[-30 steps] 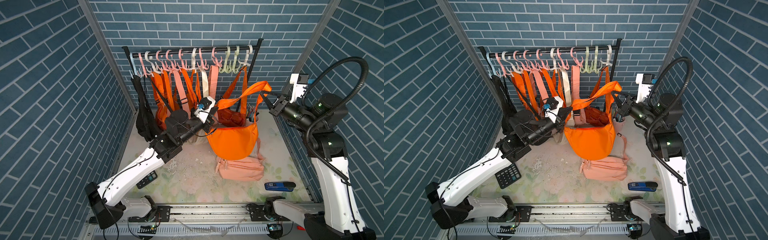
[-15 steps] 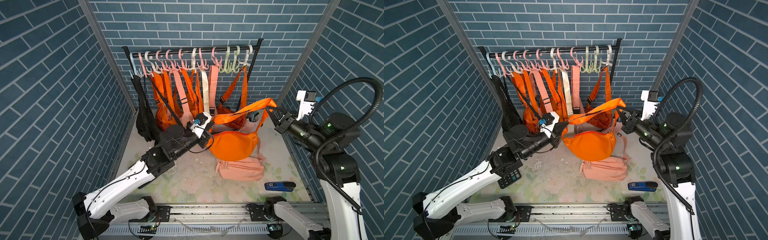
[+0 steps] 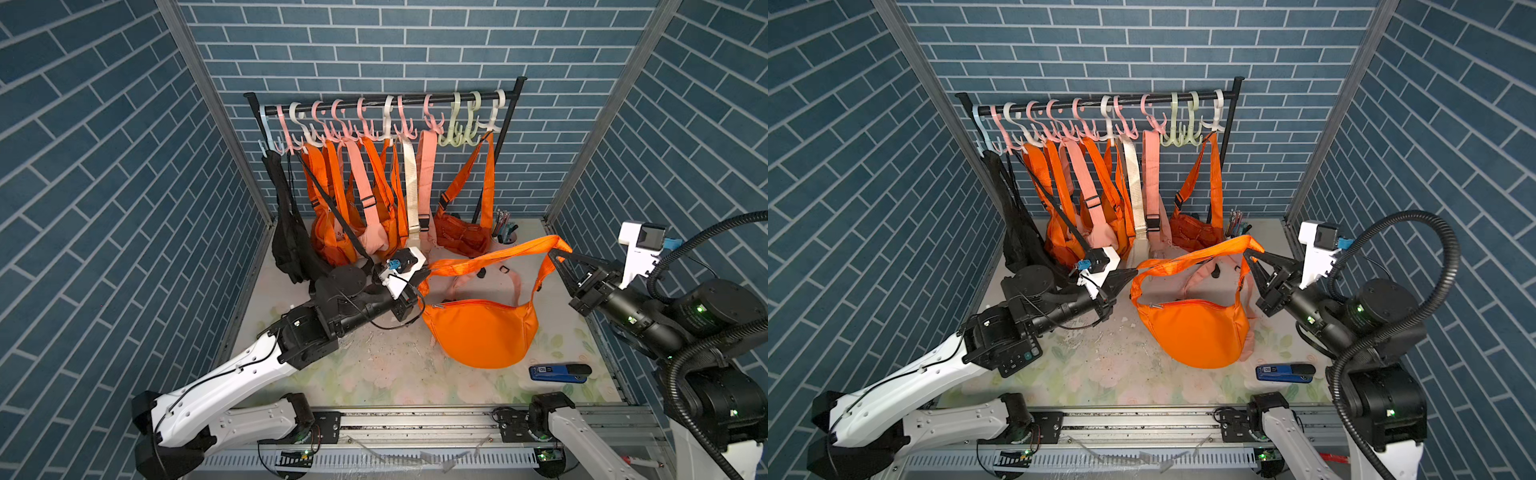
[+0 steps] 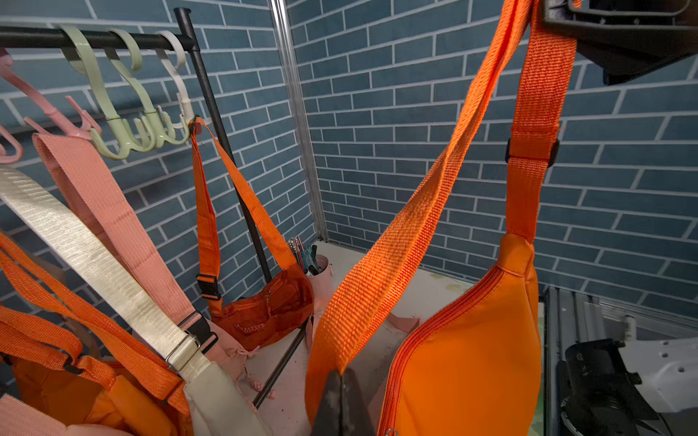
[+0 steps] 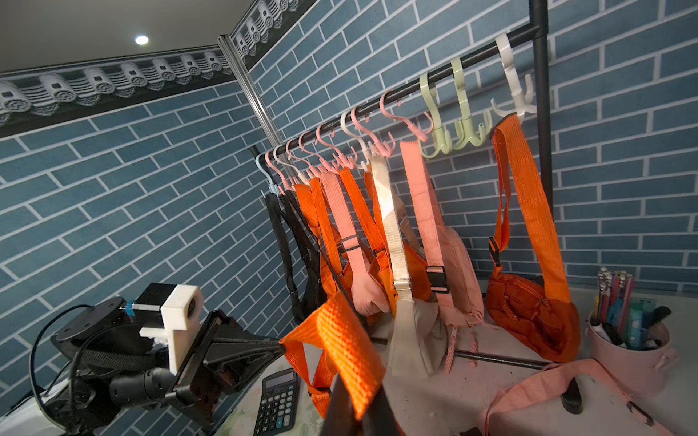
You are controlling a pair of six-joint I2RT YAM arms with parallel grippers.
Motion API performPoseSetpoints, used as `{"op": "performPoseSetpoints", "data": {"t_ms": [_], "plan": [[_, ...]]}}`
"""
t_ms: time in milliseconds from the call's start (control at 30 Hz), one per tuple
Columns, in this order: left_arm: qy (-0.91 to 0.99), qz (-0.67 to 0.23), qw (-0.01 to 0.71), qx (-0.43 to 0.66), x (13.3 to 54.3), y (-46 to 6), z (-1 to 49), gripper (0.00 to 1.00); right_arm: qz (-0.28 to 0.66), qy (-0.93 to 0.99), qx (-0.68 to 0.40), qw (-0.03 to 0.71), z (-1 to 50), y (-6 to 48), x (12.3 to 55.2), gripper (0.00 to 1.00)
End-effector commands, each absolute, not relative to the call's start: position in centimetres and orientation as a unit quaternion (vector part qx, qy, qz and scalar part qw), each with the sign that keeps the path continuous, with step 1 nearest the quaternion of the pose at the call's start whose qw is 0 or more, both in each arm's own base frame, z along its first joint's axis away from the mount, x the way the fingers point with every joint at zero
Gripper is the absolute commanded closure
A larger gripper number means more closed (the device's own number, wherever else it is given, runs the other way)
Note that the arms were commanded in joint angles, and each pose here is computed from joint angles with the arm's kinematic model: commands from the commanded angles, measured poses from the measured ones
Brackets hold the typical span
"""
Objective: Take the bag off the hook
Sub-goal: Place the bag inside the bag.
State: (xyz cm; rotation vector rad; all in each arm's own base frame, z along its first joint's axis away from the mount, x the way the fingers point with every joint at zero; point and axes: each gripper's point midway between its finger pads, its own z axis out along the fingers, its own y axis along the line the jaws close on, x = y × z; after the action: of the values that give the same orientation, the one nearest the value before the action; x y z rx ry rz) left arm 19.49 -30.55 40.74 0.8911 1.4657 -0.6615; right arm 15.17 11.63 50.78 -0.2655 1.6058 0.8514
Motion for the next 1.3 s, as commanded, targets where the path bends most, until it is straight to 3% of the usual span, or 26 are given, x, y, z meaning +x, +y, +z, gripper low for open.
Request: {"op": "performPoseSetpoints", "data": {"t_ms": [0,233,733,1267], "plan": [[0.647,-0.301,0.576,0.399,18.4,-30.7,39.1,1.0,0.328,0.709,-0.114,0.614,49.3,10.5,14.2,1.0],[0.651,-0.316,0.563,0.399,17.7,-31.4,38.0,1.0,0.283,0.739,-0.09,0.605,46.7,8.9,13.7,1.0],[0.702,-0.327,0.517,0.365,20.9,-36.4,28.4,1.0,0.105,0.828,0.048,0.548,37.4,3.5,22.5,1.0],[0.739,-0.223,0.554,0.312,26.9,-37.8,25.6,1.0,0.02,0.862,0.107,0.496,29.3,1.6,28.5,1.0]]}}
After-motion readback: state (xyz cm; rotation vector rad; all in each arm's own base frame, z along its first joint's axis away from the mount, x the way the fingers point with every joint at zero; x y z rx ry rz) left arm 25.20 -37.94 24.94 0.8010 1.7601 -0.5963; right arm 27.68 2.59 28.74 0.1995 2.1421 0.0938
